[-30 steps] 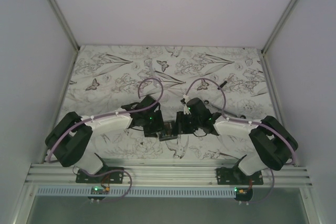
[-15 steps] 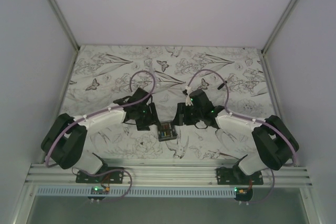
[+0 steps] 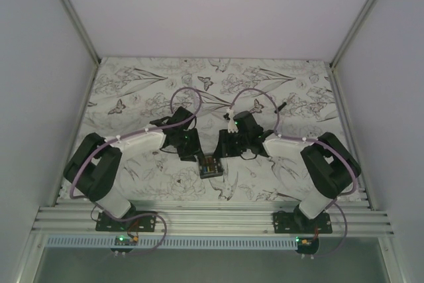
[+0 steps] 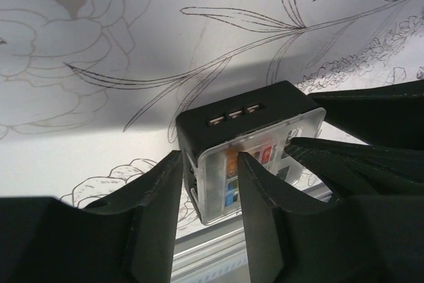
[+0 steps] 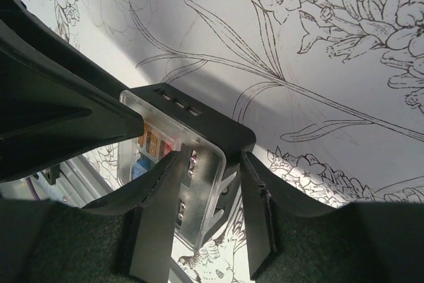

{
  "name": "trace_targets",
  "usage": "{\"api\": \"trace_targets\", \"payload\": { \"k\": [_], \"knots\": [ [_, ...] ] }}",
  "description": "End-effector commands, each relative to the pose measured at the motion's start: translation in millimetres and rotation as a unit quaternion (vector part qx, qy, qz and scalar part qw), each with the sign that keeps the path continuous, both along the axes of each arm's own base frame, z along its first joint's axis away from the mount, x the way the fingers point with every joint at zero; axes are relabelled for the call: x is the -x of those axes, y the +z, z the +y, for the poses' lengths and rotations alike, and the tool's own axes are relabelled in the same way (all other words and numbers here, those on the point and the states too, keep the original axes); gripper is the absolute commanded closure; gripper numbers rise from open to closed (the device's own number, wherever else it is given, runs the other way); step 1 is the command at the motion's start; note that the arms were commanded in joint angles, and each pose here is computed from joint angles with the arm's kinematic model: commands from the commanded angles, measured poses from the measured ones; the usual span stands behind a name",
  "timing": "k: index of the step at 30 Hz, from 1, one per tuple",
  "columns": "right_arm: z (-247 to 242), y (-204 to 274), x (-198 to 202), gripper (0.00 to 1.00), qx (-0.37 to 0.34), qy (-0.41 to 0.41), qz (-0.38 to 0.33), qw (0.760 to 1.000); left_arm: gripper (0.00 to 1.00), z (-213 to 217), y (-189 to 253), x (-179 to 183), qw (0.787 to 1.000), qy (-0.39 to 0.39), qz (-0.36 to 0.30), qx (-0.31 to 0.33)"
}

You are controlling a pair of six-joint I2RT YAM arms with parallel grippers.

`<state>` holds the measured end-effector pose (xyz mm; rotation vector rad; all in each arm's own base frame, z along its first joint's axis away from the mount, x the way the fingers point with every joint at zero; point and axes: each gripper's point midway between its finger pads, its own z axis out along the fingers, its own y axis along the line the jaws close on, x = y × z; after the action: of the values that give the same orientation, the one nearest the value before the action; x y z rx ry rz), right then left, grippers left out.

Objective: Snap on the fuse box
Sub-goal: Close the fuse box cover on the fuse box base.

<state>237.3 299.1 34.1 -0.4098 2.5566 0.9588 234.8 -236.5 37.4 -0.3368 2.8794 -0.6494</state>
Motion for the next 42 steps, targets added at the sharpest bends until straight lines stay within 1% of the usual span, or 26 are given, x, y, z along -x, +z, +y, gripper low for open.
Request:
{"api": "trace_targets", "payload": {
  "k": [1, 3, 6, 11, 13, 15, 20, 24, 30, 33, 35, 42],
  "knots": [
    [0, -15, 2, 0.58, 0.004, 0.013, 0.009, 1.0, 0.62, 6, -24, 15, 0.999, -0.008, 0.045, -0.016],
    [-2, -22, 7, 0.6, 0.009, 0.016, 0.018, 1.0, 0.68, 6, -33, 21, 0.998, -0.006, 0.059, -0.014],
    [-6, -30, 12, 0.61, 0.019, 0.021, 0.028, 0.999, 0.73, 8, -45, 30, 0.997, -0.001, 0.075, -0.015],
    [-14, -44, 23, 0.62, 0.044, 0.029, 0.041, 0.998, 0.74, 19, -64, 50, 0.994, 0.008, 0.102, -0.03],
    [-14, -42, 21, 0.62, 0.042, 0.029, 0.035, 0.998, 0.74, 20, -63, 50, 0.995, 0.013, 0.099, -0.029],
    [-10, -30, 16, 0.62, 0.031, 0.027, 0.019, 0.999, 0.71, 18, -54, 46, 0.996, 0.013, 0.083, -0.02],
    [-9, 5, 3, 0.56, 0.021, 0.016, -0.025, 0.999, 0.62, 12, -23, 36, 0.999, 0.012, 0.035, 0.006],
    [-17, 19, 8, 0.53, 0.021, 0.009, -0.038, 0.999, 0.54, 11, -10, 42, 1.0, 0.007, 0.02, 0.007],
    [-33, 11, 31, 0.5, 0.023, 0.002, -0.018, 1.0, 0.52, 1, -10, 62, 1.0, -0.01, 0.027, 0.008],
    [-35, 10, 43, 0.49, 0.017, 0.01, -0.009, 1.0, 0.49, -2, -9, 69, 1.0, -0.015, 0.026, 0.006],
    [-35, 8, 48, 0.49, 0.014, 0.014, -0.006, 1.0, 0.47, -3, -10, 71, 1.0, -0.013, 0.023, 0.001],
    [-27, 3, 59, 0.51, 0.004, 0.035, 0.008, 0.999, 0.47, -9, -14, 74, 0.999, -0.021, 0.024, -0.008]
  ]
}}
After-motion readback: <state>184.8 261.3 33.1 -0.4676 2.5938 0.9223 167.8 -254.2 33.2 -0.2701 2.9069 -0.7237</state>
